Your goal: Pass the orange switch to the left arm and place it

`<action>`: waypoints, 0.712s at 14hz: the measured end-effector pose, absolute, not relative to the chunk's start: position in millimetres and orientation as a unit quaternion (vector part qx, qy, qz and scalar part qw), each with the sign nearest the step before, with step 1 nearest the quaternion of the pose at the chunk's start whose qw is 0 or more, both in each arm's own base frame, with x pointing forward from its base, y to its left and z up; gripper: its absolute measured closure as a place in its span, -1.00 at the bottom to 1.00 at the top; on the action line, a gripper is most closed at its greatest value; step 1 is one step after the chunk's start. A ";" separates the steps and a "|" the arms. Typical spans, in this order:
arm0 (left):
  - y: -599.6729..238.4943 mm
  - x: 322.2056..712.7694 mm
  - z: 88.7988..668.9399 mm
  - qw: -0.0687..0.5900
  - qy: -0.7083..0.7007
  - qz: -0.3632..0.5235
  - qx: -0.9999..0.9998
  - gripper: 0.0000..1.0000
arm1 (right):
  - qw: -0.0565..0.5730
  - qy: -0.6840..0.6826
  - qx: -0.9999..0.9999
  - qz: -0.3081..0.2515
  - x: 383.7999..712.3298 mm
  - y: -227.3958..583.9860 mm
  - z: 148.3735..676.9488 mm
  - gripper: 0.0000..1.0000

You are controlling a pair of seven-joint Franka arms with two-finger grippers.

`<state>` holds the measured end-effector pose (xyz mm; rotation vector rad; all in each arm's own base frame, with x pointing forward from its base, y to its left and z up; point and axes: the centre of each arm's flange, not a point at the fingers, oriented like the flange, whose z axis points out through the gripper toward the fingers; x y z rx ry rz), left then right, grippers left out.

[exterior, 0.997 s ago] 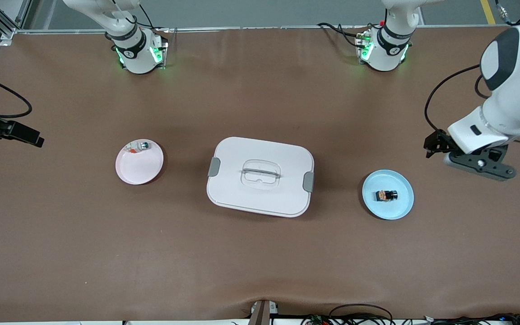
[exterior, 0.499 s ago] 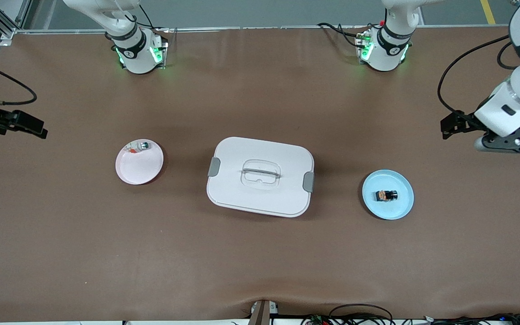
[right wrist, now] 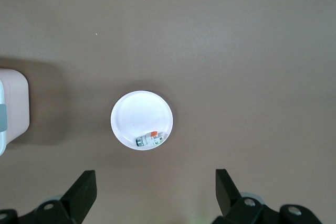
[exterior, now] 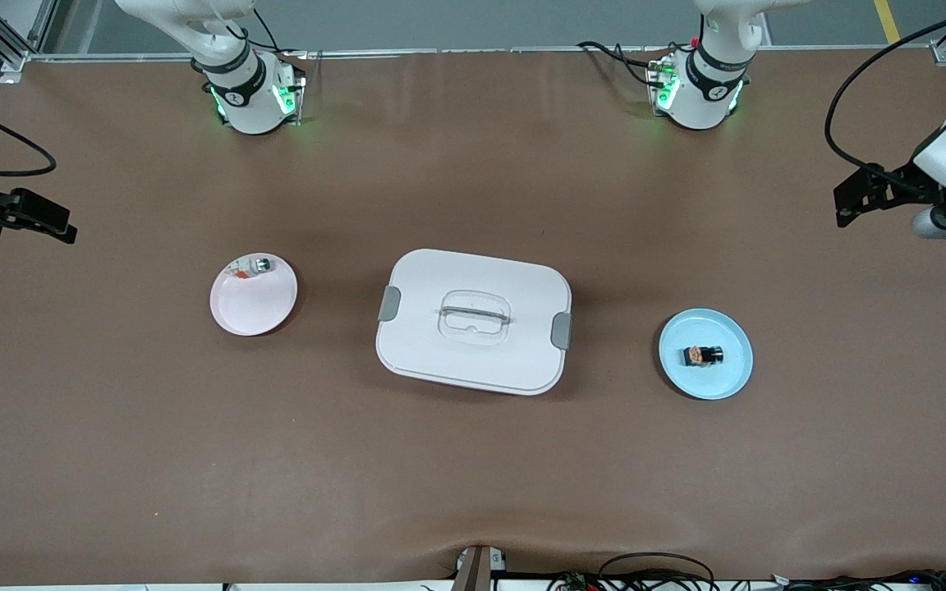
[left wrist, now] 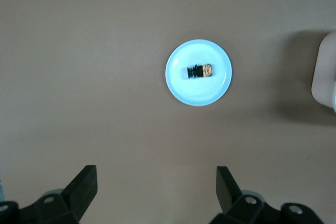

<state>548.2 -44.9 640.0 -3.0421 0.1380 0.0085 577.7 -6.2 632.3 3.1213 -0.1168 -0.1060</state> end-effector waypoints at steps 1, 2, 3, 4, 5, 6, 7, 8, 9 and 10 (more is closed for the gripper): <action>-43.0 543.6 644.0 0.049 0.043 0.006 -0.998 -1.00 | 0.008 -0.046 0.998 -0.033 577.5 -6.7 631.6 -1.00; -42.9 539.2 648.2 0.050 0.042 0.008 -0.998 -1.00 | 0.009 -0.055 0.998 -0.032 577.3 -7.9 631.5 -1.00; -43.6 535.5 651.6 0.050 0.041 0.009 -0.998 -1.00 | 0.009 -0.062 0.998 -0.031 576.8 -9.4 631.7 -1.00; -44.1 532.5 654.3 0.051 0.040 0.010 -0.998 -1.00 | 0.009 -0.064 0.997 -0.029 576.4 -10.7 632.1 -1.00; -44.2 530.5 656.0 0.051 0.039 0.010 -0.998 -1.00 | 0.009 -0.066 0.997 -0.025 576.1 -11.5 632.8 -1.00; -43.9 529.4 656.7 0.051 0.037 0.011 -0.998 -1.00 | 0.008 -0.067 0.998 -0.019 575.7 -12.0 633.0 -1.00; -43.9 528.9 656.9 0.051 0.036 0.012 -0.998 -1.00 | 0.007 -0.068 0.998 -0.011 573.4 -12.5 632.2 -1.00; -44.3 528.8 656.8 0.050 0.035 0.013 -0.998 -1.00 | 0.005 -0.070 0.997 -0.004 569.3 -13.6 630.7 -1.00; -45.5 528.6 656.8 0.045 0.033 0.013 -0.998 -1.00 | 0.000 -0.074 0.997 0.002 563.6 -15.7 629.0 -1.00; -47.2 528.0 657.3 0.035 0.031 0.013 -0.999 -1.00 | -0.005 -0.077 0.997 0.006 557.2 -18.4 628.8 -1.00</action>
